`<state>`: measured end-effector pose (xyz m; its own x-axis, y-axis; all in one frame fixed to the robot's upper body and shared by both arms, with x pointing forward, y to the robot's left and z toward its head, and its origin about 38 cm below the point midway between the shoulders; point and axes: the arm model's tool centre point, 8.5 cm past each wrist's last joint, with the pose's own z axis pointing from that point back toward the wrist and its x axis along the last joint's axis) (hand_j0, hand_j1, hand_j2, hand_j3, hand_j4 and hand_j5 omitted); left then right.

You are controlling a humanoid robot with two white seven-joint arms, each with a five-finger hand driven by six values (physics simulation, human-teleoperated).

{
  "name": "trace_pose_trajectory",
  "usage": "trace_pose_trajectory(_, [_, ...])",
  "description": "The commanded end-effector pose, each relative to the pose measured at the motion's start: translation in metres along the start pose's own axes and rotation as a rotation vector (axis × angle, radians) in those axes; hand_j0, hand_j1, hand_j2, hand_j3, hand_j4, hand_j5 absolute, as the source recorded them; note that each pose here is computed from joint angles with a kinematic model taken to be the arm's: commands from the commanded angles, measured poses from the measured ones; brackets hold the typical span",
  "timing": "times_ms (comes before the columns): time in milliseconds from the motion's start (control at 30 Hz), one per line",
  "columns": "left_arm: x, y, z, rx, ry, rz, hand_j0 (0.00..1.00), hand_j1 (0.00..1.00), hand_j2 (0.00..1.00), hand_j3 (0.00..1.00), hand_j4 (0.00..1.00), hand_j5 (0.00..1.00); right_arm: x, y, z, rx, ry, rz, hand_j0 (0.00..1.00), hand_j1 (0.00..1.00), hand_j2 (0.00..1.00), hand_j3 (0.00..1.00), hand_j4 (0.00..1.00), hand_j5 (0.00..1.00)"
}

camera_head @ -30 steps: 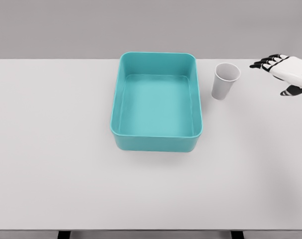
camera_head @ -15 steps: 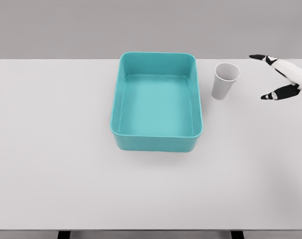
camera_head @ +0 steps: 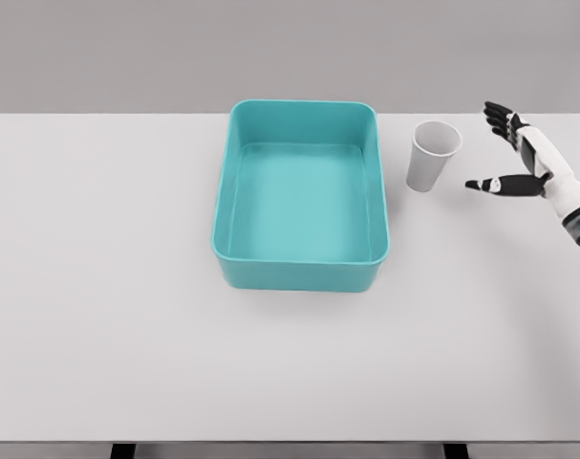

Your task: Put the paper cup into the basket with your right arm

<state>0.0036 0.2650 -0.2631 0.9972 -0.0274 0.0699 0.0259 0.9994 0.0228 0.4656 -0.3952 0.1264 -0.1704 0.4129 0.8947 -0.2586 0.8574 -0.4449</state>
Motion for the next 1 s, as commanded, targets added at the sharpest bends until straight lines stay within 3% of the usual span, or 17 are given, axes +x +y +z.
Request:
trace_pose_trajectory(0, [0.0, 0.0, 0.0, 0.0, 0.0, 0.0, 1.0, 1.0, 1.0, 1.0, 1.0, 1.0, -0.004, 0.011, -0.008, -0.034, -0.005, -0.074, 1.0, 1.0, 1.0, 1.0, 1.0, 1.0])
trace_pose_trajectory(67, [0.0, 0.0, 0.0, 0.0, 0.0, 0.0, 1.0, 1.0, 1.0, 1.0, 1.0, 1.0, -0.004, 0.018, -0.012, -0.028, -0.009, -0.087, 1.0, 1.0, 1.0, 1.0, 1.0, 1.0])
trace_pose_trajectory(333, [0.0, 0.0, 0.0, 0.0, 0.0, 0.0, 1.0, 1.0, 1.0, 1.0, 1.0, 1.0, -0.002, 0.019, -0.013, -0.026, -0.019, -0.091, 1.0, 1.0, 1.0, 1.0, 1.0, 1.0])
trace_pose_trajectory(967, [0.0, 0.0, 0.0, 0.0, 0.0, 0.0, 1.0, 1.0, 1.0, 1.0, 1.0, 1.0, 0.005, 0.055, -0.029, 0.017, -0.055, -0.139, 1.0, 1.0, 1.0, 1.0, 1.0, 1.0])
